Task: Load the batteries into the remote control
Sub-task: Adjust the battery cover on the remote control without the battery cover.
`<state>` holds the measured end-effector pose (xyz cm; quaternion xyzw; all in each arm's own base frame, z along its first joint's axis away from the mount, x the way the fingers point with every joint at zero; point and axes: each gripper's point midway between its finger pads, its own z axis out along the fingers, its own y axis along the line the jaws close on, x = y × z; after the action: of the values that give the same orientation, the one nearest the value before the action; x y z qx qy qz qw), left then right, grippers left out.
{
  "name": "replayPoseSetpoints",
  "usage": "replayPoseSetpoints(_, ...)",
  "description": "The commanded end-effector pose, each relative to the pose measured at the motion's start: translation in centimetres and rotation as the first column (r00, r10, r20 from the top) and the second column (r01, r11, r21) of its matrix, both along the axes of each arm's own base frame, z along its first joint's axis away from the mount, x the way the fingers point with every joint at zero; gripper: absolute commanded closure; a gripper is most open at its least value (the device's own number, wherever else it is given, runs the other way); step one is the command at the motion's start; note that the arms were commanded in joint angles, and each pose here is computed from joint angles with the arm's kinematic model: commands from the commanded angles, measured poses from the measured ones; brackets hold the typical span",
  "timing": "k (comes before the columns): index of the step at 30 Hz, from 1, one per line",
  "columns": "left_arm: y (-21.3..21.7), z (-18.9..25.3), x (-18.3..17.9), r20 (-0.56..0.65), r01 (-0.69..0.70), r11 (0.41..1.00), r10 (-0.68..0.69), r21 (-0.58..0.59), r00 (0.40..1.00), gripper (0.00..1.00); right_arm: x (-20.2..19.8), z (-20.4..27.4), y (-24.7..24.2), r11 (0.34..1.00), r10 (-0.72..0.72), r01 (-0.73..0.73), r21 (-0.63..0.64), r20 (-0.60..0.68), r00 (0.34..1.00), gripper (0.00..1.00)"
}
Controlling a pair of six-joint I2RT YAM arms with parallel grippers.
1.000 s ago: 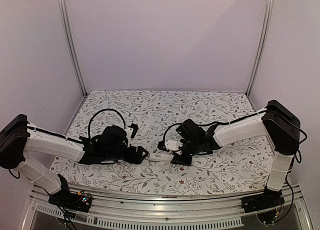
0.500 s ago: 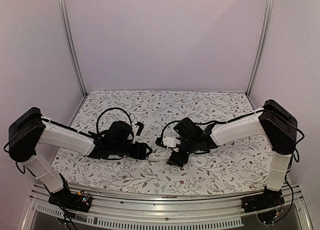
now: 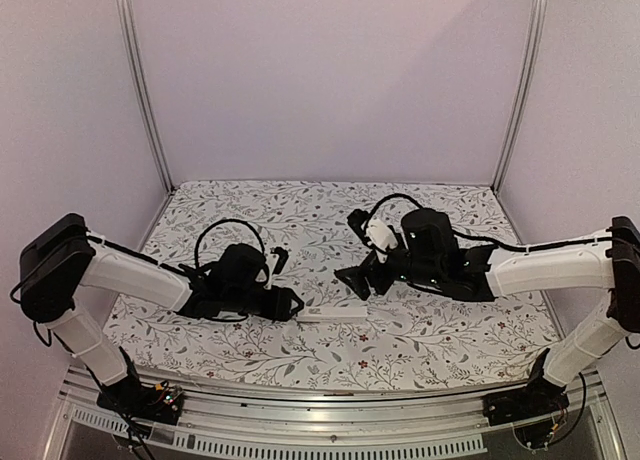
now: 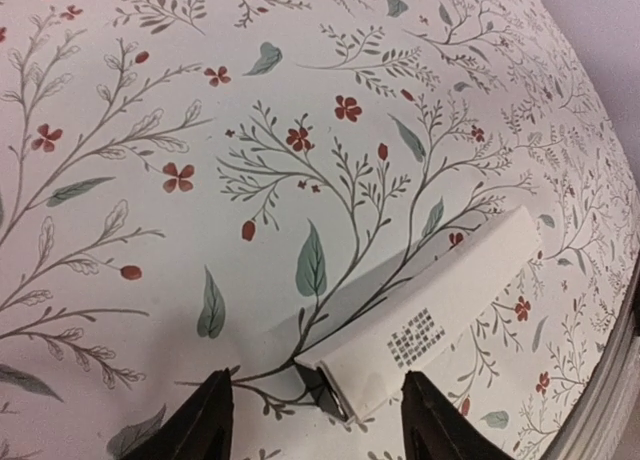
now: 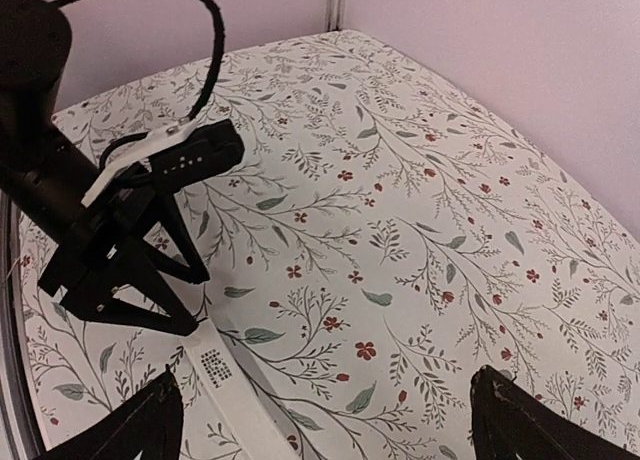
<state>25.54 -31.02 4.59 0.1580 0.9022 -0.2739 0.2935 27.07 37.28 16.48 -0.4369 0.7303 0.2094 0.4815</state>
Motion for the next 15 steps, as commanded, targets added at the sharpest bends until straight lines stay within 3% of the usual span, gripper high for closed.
replayPoseSetpoints(1, 0.2, -0.6, 0.3, -0.022, -0.014, 1.0, 0.014, 0.007, 1.0, 0.43, 3.7, 2.4, -4.6, 0.886, -0.368, 0.397, 0.241, -0.156, 0.917, 0.01)
replayPoseSetpoints(4, 0.2, -1.0, 0.3, -0.033, -0.019, 1.0, 0.019, 0.008, 0.999, 0.44, 2.9, 1.2, -4.7, 0.879, -0.34, 0.41, 0.244, -0.284, 0.897, 0.05)
replayPoseSetpoints(7, 0.1, -1.3, 0.4, -0.044, -0.015, 1.0, 0.015, 0.009, 0.999, 0.47, 2.5, -2.3, -5.3, 0.863, -0.416, 0.496, 0.094, -0.425, 0.804, 0.13)
replayPoseSetpoints(11, 0.1, -1.5, 0.3, -0.051, -0.012, 1.0, 0.012, 0.008, 0.999, 0.51, 1.0, -7.5, -6.6, 0.813, -0.518, 0.576, -0.088, -0.563, 0.644, 0.14)
replayPoseSetpoints(15, 0.2, -1.6, 0.3, -0.055, -0.011, 1.0, 0.011, 0.008, 0.998, 0.52, -0.6, -9.6, -6.1, 0.823, -0.492, 0.555, -0.126, -0.646, 0.583, 0.29)
